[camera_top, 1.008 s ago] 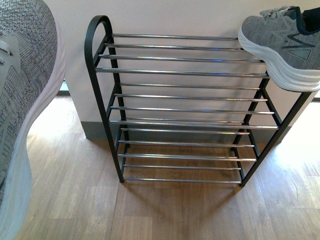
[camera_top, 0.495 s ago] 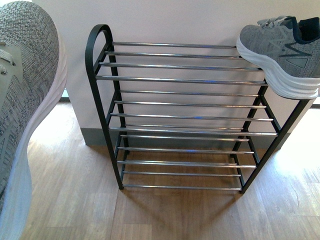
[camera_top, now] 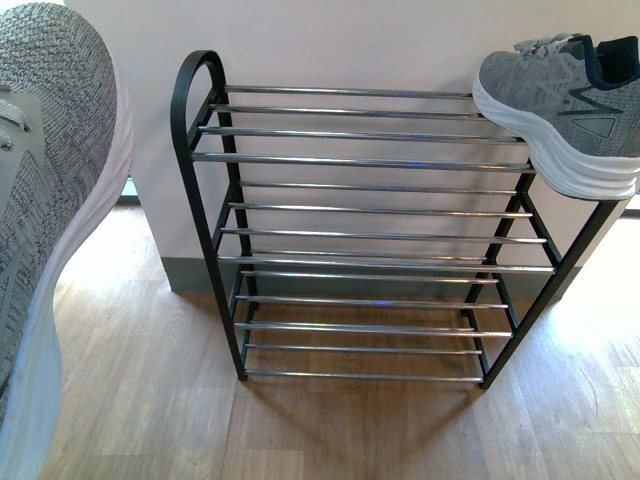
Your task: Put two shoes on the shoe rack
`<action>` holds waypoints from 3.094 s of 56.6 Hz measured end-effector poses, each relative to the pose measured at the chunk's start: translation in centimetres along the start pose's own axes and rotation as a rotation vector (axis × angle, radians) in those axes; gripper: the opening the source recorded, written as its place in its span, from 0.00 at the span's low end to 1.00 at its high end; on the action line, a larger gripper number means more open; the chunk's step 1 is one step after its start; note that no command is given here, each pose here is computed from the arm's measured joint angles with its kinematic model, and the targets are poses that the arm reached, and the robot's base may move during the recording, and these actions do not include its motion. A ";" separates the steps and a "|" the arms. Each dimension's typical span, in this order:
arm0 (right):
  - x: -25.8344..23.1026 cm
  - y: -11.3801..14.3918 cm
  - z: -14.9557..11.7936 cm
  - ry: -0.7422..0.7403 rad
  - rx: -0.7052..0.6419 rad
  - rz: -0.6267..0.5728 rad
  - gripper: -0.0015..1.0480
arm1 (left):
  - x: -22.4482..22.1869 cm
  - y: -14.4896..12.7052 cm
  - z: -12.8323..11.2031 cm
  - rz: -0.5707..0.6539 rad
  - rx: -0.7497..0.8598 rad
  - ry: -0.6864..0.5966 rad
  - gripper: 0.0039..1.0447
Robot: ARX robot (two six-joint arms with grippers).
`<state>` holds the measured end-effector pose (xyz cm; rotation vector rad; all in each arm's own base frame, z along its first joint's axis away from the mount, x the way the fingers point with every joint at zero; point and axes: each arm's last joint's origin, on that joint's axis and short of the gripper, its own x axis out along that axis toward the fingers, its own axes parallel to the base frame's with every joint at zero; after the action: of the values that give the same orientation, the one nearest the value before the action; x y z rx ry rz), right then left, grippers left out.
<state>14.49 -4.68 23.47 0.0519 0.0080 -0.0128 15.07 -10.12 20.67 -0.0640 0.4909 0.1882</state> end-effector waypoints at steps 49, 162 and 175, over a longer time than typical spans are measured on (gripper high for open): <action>-3.1 4.3 -5.8 -0.005 -0.048 0.009 0.01 | 0.0 0.0 0.0 0.000 0.000 0.000 0.01; -4.8 4.3 -6.7 -0.026 -0.049 0.008 0.91 | 0.2 -0.4 0.1 -0.021 -0.062 -0.071 0.01; -4.8 4.3 -6.7 -0.025 -0.049 0.011 0.91 | 2.0 -4.5 2.6 -0.151 -0.183 0.007 0.01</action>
<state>9.67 -0.02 17.04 0.0029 -0.0174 -0.0023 18.93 -13.93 22.08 -0.2799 0.4724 0.0842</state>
